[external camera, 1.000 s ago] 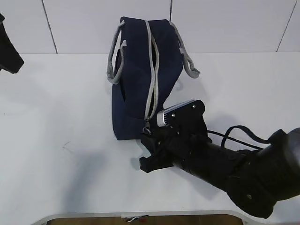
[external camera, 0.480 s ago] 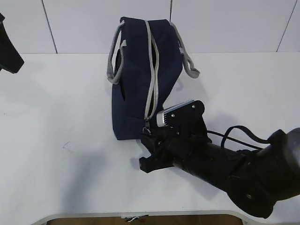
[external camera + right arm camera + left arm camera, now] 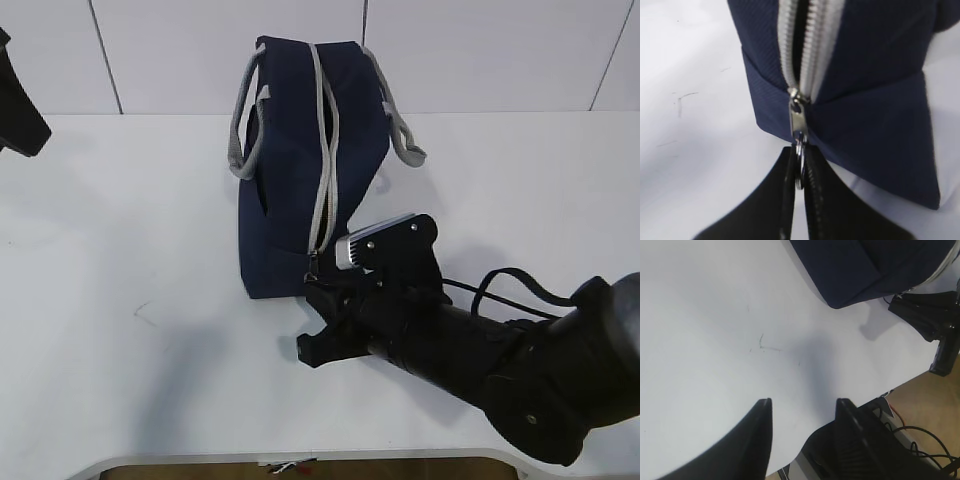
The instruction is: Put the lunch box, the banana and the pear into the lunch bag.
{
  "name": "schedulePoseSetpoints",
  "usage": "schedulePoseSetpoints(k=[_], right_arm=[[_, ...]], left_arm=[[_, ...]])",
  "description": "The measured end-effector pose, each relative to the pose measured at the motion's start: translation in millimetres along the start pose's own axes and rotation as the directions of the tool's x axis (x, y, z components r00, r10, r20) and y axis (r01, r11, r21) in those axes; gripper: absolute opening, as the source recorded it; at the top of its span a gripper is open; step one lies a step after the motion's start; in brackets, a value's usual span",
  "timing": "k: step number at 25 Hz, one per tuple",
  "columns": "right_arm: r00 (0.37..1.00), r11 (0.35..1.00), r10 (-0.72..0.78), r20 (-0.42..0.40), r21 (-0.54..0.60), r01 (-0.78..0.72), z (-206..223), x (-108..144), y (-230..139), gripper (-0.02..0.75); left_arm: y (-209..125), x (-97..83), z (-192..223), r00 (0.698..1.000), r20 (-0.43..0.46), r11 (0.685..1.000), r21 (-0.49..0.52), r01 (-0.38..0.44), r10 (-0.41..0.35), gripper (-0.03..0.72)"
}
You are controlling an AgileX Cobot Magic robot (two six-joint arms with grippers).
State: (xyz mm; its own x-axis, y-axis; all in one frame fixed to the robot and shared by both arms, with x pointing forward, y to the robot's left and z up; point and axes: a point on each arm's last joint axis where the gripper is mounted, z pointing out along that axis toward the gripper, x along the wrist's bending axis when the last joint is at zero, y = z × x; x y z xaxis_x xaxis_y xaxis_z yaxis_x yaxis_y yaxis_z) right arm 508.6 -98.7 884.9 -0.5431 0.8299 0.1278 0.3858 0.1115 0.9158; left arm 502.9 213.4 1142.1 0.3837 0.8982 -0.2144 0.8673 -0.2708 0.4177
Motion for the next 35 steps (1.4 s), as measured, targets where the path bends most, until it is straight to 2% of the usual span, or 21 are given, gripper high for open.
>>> schedulePoseSetpoints(k=[5, 10, 14, 21, 35], right_arm=[[0.998, 0.998, 0.058, -0.002, 0.016, -0.058, 0, 0, -1, 0.064], [0.998, 0.997, 0.060, 0.000, 0.052, -0.060, -5, 2, 5, 0.062], [0.998, 0.998, 0.059, -0.005, 0.029, -0.059, -10, 3, 16, 0.056], [0.999, 0.996, 0.055, 0.003, 0.076, -0.055, -8, 3, 16, 0.057], [0.999, 0.991, 0.043, 0.005, 0.123, -0.043, -2, 4, 16, 0.156]], left_arm=[[0, 0.0, 0, 1.000, 0.000, 1.000, 0.000, 0.000, 0.000, 0.316], [0, 0.0, 0, 1.000, 0.000, 1.000, 0.000, 0.000, 0.000, 0.316], [0, 0.0, 0, 1.000, 0.000, 1.000, 0.000, 0.000, 0.000, 0.316], [0, 0.0, 0, 1.000, 0.000, 1.000, 0.000, 0.000, 0.000, 0.316], [0, 0.0, 0, 1.000, 0.000, 1.000, 0.000, 0.000, 0.000, 0.316]])
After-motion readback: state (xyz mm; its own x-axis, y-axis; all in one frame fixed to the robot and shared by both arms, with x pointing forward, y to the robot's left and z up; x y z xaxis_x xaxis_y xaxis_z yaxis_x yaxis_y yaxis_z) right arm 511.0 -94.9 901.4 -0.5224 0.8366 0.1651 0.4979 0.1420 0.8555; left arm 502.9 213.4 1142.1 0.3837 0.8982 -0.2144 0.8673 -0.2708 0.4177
